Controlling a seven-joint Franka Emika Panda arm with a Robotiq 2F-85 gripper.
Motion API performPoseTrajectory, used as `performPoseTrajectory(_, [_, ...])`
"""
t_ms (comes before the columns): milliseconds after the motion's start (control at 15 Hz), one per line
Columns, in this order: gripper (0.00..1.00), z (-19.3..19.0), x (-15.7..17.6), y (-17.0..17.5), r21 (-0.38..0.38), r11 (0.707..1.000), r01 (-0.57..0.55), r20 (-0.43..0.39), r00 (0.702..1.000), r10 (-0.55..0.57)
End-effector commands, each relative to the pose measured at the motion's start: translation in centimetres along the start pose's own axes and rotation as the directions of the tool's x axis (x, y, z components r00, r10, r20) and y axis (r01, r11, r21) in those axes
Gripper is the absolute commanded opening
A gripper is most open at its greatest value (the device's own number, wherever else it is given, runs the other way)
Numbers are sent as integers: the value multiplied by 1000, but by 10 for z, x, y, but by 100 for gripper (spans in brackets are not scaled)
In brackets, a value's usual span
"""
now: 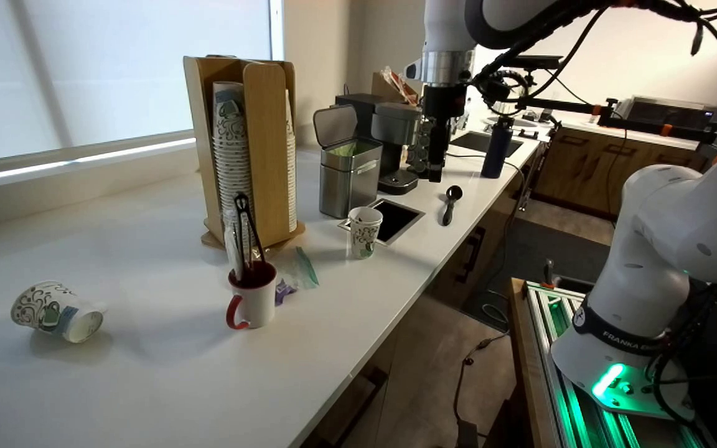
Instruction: Remove the spoon from the cup and put it inside the mug
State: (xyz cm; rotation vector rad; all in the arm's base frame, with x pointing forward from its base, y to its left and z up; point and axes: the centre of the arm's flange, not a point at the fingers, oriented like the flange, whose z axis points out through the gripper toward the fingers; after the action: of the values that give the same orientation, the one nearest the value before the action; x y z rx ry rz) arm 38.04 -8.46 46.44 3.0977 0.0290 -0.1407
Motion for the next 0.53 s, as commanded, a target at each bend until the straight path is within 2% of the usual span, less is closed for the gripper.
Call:
performPoseTrajectory(0, [100,25,37,0,-136,990,45,44,998,-39])
performPoseTrajectory(133, [100,34,49,-1,-199,979,34,71,997,-21])
performPoseTrajectory(200, [100,27,31,-3,-140,989,44,49,998,-38])
performPoseTrajectory(467, [100,36,44,-3,-172,984,46,78,996,-33])
